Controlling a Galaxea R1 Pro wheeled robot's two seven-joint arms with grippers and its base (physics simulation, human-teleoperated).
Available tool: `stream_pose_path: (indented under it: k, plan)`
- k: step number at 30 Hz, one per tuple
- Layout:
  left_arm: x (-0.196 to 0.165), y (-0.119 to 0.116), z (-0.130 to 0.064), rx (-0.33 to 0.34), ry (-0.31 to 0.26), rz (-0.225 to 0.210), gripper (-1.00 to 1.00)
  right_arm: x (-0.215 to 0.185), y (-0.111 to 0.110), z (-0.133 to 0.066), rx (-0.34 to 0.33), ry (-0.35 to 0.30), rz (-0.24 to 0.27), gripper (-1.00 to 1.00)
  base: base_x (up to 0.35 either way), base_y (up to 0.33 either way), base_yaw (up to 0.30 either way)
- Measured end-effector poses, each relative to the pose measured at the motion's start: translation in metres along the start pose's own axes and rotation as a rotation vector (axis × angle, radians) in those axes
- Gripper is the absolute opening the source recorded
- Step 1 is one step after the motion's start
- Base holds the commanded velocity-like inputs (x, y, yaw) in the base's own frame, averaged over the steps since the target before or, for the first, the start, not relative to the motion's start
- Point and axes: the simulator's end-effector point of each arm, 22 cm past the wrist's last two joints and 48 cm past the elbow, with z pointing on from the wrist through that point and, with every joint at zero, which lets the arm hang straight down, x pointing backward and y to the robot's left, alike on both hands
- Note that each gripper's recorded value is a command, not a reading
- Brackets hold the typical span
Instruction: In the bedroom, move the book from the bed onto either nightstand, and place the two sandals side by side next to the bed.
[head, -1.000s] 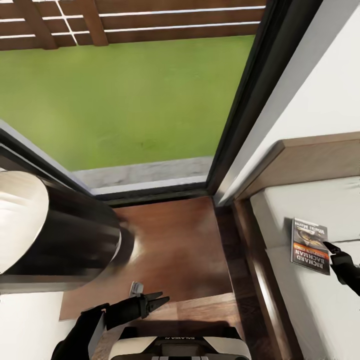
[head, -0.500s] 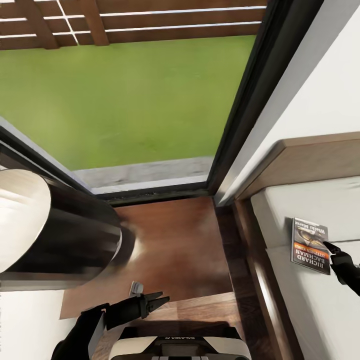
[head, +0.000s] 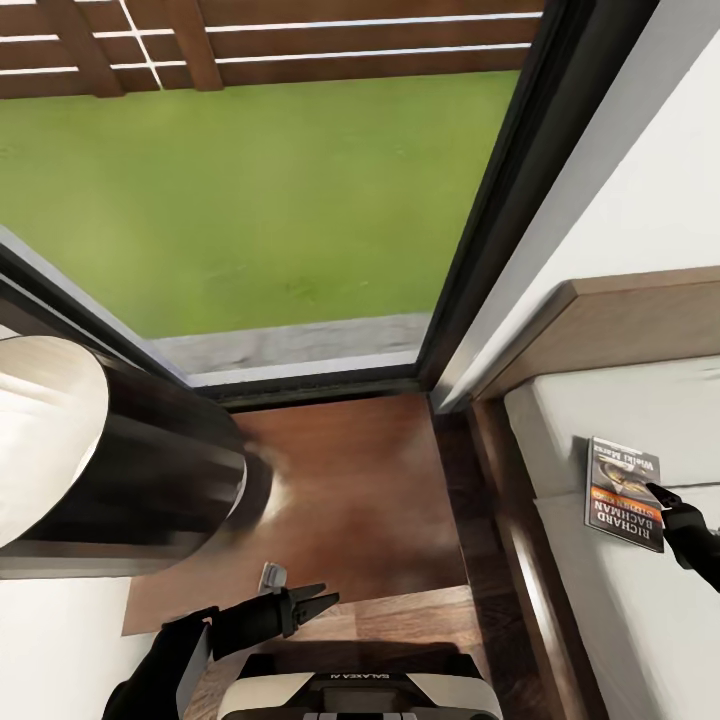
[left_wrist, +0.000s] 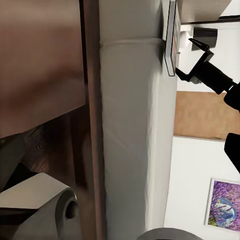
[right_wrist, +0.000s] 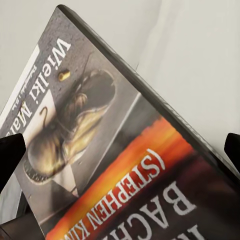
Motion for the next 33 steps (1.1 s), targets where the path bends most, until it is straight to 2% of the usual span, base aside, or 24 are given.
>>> stream_pose_path:
  k: [33]
  plan:
    - [0.0002, 0.0001, 0.0, 0.0, 0.0, -0.001, 1.0, 0.0, 0.0, 0.0, 0.0, 0.0, 0.0, 1.0, 0.0, 0.0, 0.019]
